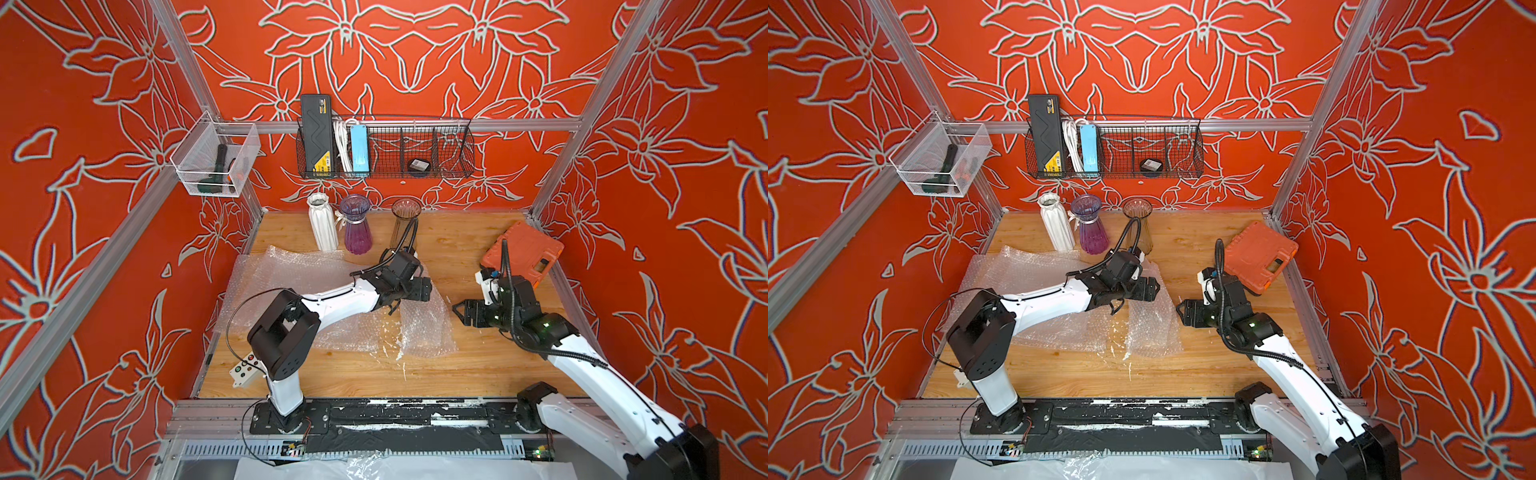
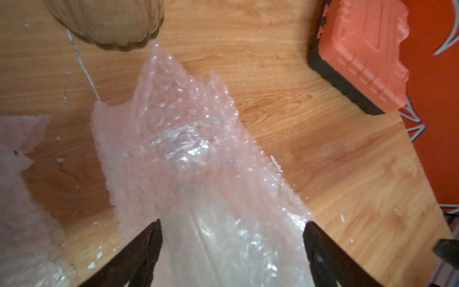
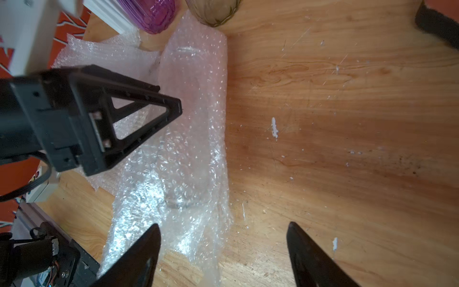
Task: Unwrap the vase from the bubble wrap
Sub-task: Unwrap the bubble wrap at the center of the board.
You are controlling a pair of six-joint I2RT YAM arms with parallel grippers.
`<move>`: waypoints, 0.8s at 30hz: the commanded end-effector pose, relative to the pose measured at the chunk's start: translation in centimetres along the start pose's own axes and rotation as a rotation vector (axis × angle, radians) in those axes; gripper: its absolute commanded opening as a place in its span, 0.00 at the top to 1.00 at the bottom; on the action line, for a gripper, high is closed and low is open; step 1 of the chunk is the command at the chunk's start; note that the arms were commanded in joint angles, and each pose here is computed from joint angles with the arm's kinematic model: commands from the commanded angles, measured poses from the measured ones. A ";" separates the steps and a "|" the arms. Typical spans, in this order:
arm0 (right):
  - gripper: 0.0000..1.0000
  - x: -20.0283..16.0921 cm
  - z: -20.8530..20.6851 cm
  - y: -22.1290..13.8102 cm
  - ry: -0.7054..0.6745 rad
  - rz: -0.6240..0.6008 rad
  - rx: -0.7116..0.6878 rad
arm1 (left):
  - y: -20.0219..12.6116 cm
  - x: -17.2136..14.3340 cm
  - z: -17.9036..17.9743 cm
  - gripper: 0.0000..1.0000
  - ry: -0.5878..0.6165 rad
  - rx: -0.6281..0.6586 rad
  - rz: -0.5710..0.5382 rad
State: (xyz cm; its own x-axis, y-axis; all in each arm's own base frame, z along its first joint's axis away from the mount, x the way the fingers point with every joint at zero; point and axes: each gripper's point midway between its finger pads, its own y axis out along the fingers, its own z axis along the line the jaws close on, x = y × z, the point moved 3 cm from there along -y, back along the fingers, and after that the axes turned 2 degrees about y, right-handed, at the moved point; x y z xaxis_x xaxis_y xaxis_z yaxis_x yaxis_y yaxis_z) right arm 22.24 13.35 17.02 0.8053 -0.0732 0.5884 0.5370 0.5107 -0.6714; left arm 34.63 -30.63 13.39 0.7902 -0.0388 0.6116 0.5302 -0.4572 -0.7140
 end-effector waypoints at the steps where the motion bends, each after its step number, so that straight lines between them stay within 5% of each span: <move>1: 0.20 -0.8 -0.4 0.0 -0.010 0.015 0.029 | 0.2 -0.3 0.9 0.11 0.002 0.041 -0.003; 12: 0.21 -0.5 -1.4 1.2 -0.052 0.037 0.008 | -0.5 -5.6 -0.7 0.18 0.084 0.019 0.079; 24: 0.29 -2.2 0.1 2.9 -0.027 0.127 0.174 | -3.5 -9.0 -3.5 0.33 0.037 -0.152 0.122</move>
State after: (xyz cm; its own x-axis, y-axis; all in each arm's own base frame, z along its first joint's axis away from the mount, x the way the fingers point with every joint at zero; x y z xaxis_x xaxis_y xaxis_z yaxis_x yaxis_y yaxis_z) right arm 22.26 14.18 13.54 0.8587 0.0178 0.5122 0.4056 0.5875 -0.7003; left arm 25.91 -32.11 12.16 0.7988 -0.1264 0.5881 0.4299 -0.5637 -0.7052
